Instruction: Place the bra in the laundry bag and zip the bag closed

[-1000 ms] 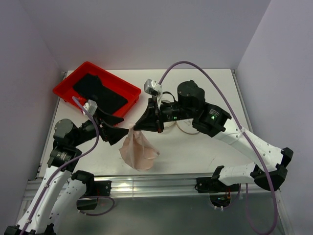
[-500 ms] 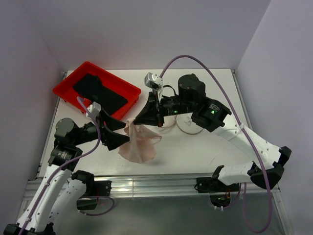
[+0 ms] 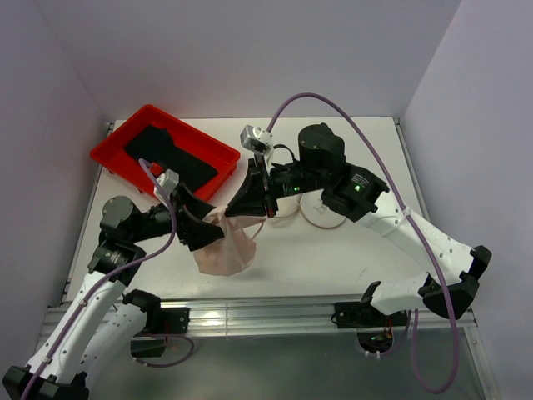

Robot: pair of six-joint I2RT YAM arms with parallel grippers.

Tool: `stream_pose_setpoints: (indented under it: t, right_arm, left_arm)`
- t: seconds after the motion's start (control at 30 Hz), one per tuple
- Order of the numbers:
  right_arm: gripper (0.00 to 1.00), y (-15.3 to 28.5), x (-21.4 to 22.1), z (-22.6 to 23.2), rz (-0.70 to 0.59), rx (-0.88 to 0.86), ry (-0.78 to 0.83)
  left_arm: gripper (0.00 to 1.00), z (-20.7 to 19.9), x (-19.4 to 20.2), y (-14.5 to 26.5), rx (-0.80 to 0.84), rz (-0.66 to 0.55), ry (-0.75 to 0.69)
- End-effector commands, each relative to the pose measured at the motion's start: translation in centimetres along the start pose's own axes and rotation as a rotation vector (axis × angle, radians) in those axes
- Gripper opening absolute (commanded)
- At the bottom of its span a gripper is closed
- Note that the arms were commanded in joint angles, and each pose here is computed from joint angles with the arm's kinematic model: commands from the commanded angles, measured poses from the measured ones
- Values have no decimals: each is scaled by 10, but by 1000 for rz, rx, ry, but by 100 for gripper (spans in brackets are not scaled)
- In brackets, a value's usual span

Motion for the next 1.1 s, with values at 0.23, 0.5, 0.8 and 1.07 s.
stream_pose_setpoints:
  t: [0.23,0.5,0.8,1.07]
  right_arm:
    - [0,21,-30,19,-119,28,103]
    - [83,47,-8,-20,-297,528,-12]
    - [97,66,23,-1,-319,481,30]
    - [93,51,34,-26,-277,553,-39]
  left_arm:
    - [26,-1,-7,-5,-57,-22,-42]
    - [0,6,-34,-8,-227,-58,27]
    - [0,1,-59,-21,-148,-109,62]
    - [0,-4,-68,-13,-199,-120,-38]
Point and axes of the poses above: each gripper's point midway between its finger pads, its own y axis back along the fingers, its own z axis along the line the jaws close on, x = y × z, the point moved 8 cm from there along y, back along the fingers, and after that the axes turned 4 degrees about -y, right-handed, at the moved point
